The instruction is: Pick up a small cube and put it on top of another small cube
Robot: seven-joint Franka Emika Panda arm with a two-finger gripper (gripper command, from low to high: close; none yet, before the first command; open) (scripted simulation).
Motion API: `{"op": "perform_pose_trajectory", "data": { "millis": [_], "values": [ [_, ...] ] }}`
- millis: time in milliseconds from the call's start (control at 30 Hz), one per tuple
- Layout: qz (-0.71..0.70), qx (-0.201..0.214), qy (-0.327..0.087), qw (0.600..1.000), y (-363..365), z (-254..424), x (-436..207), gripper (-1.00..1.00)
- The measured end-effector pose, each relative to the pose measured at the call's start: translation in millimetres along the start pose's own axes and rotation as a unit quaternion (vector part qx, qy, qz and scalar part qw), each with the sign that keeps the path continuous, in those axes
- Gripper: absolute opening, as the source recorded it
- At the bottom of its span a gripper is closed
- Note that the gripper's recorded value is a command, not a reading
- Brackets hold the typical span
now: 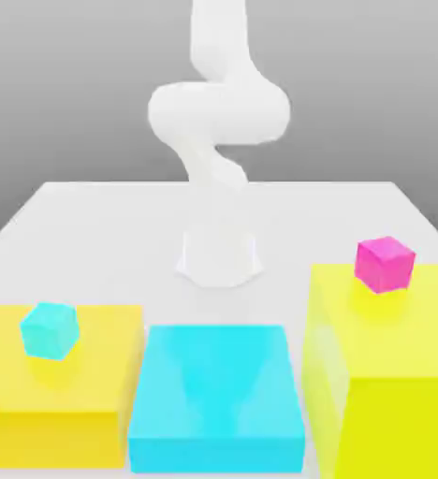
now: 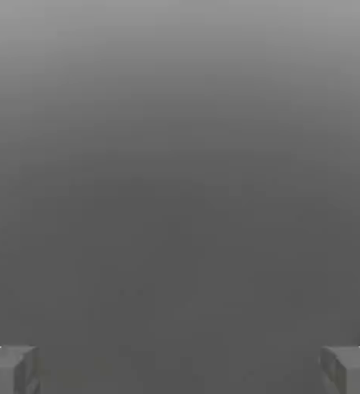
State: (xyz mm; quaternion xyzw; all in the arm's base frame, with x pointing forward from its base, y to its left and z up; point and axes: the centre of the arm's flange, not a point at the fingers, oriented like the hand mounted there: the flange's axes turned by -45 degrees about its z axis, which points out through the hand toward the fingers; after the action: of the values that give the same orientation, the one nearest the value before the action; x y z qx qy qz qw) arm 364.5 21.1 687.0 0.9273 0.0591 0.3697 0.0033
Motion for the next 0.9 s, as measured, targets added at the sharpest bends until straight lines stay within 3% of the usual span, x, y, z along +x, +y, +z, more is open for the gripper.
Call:
{"op": "perform_pose_trajectory", "data": {
  "millis": [200, 433, 667, 900],
  "values": [
    [-0.187, 0.063, -0.050, 0.979, -72.0, 80.2, -16.3, 0.00],
    [-0.394, 0.142, -0.089, 0.904, -161.5, 155.8, -63.4, 0.00],
    [-0.578, 0.220, -0.107, 0.779, -241.9, 212.2, -136.4, 0.00],
    [-0.729, 0.292, -0.108, 0.610, -309.7, 247.3, -231.0, 0.00]
  ]
}}
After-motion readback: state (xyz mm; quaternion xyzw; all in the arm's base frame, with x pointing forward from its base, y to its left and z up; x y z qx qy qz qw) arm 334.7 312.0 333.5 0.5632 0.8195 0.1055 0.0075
